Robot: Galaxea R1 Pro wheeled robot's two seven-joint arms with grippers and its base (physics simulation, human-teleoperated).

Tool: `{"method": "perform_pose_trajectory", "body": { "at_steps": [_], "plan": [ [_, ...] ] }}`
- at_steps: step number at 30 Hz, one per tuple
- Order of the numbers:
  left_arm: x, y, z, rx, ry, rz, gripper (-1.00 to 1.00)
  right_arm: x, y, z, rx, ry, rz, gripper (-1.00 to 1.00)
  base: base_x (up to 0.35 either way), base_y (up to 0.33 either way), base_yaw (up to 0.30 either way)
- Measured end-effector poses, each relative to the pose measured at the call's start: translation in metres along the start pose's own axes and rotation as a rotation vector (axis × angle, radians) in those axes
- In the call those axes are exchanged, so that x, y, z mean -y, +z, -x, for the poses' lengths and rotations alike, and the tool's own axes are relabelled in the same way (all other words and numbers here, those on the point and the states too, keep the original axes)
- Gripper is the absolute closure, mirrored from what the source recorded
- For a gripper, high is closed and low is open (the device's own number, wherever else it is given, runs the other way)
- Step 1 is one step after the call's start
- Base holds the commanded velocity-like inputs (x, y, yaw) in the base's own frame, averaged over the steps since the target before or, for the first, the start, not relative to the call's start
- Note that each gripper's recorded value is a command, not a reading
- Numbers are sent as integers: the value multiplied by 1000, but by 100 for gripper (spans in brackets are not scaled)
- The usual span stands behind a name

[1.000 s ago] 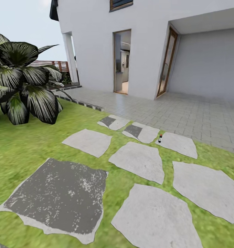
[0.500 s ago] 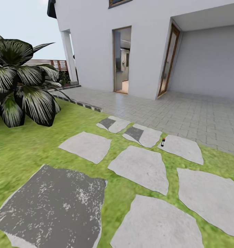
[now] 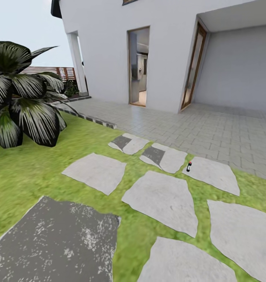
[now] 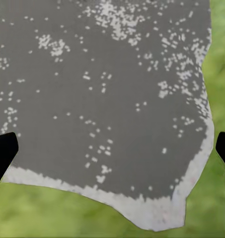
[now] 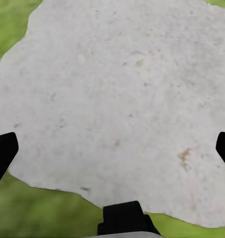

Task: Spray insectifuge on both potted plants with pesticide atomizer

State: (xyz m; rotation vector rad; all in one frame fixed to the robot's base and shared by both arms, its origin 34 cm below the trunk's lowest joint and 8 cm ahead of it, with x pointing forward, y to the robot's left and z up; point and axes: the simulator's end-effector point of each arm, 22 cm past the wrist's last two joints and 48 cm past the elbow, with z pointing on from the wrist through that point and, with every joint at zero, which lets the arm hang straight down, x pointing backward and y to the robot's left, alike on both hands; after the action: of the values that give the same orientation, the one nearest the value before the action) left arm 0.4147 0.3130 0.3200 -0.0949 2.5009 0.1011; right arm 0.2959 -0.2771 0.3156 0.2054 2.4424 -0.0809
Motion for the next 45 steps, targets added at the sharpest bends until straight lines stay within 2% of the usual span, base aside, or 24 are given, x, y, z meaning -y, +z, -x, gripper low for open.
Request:
{"method": "perform_pose_trajectory", "body": {
  "at_steps": [45],
  "plan": [
    [0, 0, 0, 0, 0, 0, -100, 0, 0, 0, 0, 0, 0, -100, 337, 0, 0]
  ]
}}
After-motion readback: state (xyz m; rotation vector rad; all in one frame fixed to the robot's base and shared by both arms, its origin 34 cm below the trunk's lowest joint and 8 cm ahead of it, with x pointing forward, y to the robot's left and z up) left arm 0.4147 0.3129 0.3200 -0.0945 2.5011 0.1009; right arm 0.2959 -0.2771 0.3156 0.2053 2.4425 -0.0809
